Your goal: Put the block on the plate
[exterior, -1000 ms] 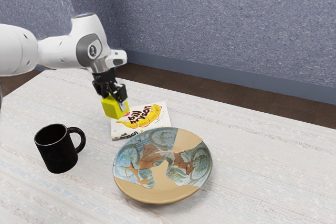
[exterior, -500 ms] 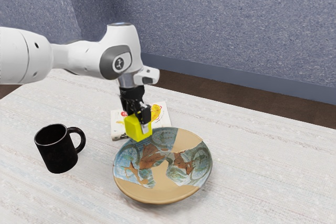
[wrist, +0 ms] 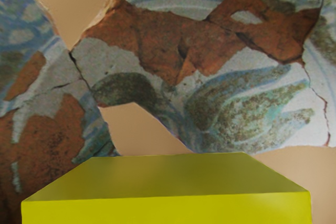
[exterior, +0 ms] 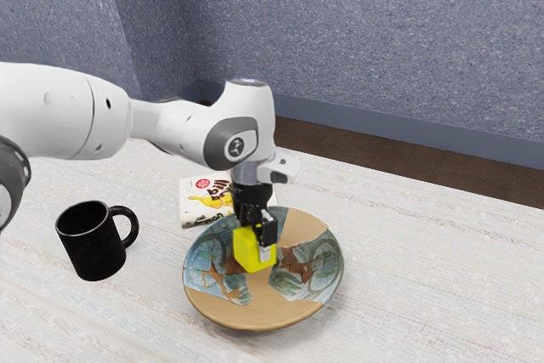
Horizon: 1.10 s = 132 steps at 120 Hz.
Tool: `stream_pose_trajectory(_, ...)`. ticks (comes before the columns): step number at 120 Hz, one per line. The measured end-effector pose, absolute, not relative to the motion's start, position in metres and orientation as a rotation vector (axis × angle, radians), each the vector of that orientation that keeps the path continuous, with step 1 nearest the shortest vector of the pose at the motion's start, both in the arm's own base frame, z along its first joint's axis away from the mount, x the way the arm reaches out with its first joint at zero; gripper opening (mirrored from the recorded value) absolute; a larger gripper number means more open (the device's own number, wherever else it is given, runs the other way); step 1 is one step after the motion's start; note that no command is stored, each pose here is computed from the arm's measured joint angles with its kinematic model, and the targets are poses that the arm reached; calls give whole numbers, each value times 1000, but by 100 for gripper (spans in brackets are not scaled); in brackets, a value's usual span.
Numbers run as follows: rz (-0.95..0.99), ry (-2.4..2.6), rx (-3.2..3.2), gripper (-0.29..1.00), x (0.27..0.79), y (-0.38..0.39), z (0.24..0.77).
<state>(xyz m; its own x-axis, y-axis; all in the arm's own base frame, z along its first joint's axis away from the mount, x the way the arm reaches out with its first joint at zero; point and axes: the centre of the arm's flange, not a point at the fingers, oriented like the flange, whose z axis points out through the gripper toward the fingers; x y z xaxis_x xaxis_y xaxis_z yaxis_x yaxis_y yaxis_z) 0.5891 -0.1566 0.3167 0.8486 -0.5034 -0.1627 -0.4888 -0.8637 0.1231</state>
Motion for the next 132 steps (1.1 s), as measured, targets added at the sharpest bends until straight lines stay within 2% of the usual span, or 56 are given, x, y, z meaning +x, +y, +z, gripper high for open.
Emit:
stream_pose_trajectory(25,-276,-798,2944,58,590,-161,311)
stream_pose_trajectory(44,-240,-801,2943,64,591,-162,325)
stream_pose_trajectory(67,-94,-769,2950,68,596,-149,397)
stream_pose_trajectory(94,34,-584,3018,69,621,-76,487)
stream_pose_trajectory(111,67,-516,3038,70,609,-41,533)
stream_pose_trajectory(132,112,-544,3073,70,587,-37,576)
